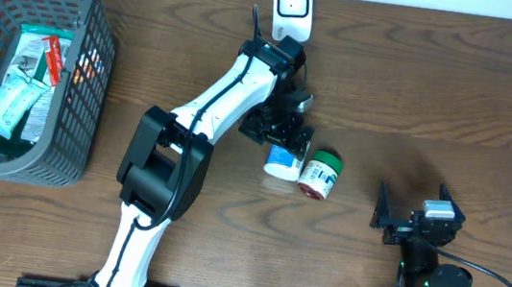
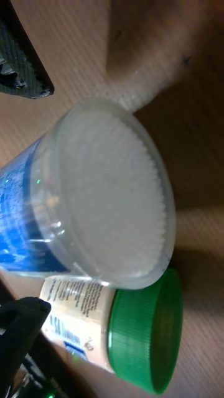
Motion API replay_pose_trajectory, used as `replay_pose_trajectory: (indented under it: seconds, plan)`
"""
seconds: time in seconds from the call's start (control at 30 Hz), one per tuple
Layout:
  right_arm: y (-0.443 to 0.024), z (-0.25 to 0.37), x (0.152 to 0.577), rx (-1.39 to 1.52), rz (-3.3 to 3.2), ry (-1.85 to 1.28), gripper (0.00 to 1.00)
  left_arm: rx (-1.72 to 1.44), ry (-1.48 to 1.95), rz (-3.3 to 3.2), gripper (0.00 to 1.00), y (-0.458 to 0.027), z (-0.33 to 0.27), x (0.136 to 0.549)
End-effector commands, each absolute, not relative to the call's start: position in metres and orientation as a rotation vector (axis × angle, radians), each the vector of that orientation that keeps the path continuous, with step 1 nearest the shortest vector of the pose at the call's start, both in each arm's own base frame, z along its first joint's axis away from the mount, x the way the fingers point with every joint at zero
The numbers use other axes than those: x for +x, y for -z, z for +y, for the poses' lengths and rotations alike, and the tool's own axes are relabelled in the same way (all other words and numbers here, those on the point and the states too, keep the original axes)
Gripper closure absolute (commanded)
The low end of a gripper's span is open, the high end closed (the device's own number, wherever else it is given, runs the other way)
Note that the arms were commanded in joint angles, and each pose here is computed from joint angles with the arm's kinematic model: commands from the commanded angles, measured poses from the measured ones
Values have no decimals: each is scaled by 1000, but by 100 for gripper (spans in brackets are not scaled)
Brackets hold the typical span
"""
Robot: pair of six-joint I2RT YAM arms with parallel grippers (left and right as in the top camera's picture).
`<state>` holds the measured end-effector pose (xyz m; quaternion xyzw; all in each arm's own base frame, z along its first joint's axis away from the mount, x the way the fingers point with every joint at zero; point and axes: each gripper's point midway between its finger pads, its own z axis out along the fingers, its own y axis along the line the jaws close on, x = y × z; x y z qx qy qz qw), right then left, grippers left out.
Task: Scan the item barcode
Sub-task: 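Hold the swab tub below the scanner, rotating it slightly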
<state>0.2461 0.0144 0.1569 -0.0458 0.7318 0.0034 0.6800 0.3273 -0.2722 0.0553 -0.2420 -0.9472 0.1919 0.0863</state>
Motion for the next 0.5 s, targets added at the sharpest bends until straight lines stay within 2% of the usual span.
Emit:
replay_pose_trajectory:
  seconds: [0.0,0.47]
  plan:
    - [-156,18,246,-121,1645,-11,1,-736,-474,-2850,2,-46,-262,333]
    - [-156,18,246,-121,1645,-11,1,-747,-482,-2899,2,-45,-266,344]
